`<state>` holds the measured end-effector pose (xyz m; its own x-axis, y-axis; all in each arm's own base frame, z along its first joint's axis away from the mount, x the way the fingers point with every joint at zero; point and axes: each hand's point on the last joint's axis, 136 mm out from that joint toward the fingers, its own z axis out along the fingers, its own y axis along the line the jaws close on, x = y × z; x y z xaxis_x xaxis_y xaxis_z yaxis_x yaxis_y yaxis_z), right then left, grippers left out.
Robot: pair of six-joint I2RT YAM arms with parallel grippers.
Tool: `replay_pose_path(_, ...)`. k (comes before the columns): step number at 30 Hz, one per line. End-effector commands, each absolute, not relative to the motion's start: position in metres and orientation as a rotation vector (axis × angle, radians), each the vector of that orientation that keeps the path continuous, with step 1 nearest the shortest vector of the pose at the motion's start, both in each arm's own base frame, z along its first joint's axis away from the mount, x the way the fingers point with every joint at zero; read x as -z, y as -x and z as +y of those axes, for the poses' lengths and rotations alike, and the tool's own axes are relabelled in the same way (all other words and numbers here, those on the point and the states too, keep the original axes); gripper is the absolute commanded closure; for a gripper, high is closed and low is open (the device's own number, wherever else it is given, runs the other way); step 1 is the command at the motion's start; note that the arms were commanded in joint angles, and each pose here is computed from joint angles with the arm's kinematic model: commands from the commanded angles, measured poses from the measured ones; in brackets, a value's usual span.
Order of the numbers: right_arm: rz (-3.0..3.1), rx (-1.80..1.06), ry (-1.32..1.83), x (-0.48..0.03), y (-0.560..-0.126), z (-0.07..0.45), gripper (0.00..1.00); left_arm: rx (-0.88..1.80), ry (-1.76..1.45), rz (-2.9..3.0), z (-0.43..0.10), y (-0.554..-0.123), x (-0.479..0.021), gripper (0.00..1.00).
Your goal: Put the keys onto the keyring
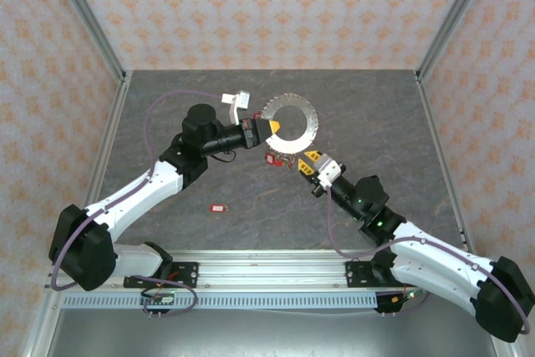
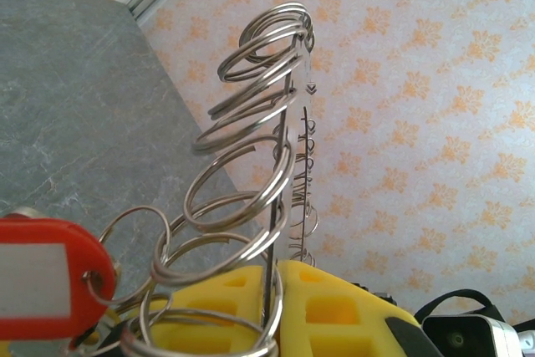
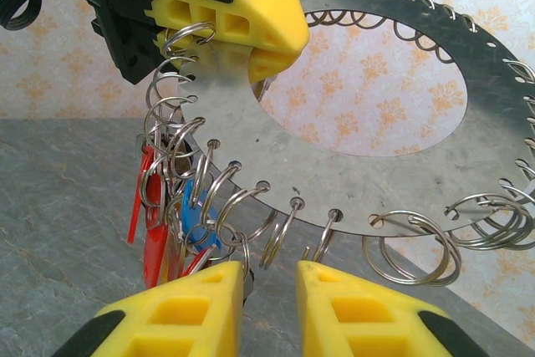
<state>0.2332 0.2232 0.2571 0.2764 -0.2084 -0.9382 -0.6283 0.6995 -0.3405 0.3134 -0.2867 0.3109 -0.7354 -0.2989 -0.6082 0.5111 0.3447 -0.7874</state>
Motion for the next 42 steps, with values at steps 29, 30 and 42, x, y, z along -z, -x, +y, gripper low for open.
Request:
replay_pose_path(29,1.208,-0.424,0.736,-0.291,-0.226,0.229,0.77,1.477,-0.247,1.760,-0.282,-0.304,-0.359,1.00)
replay_pose_path(30,1.207,-0.419,0.731,-0.291,-0.227,0.229,0.77,1.478,-0.248,1.759,-0.282,-0.303,-0.360,1.00)
replay_pose_path(42,1.218,-0.371,0.669,-0.295,-0.237,0.221,0.77,1.481,-0.243,1.756,-0.282,-0.304,-0.360,1.00)
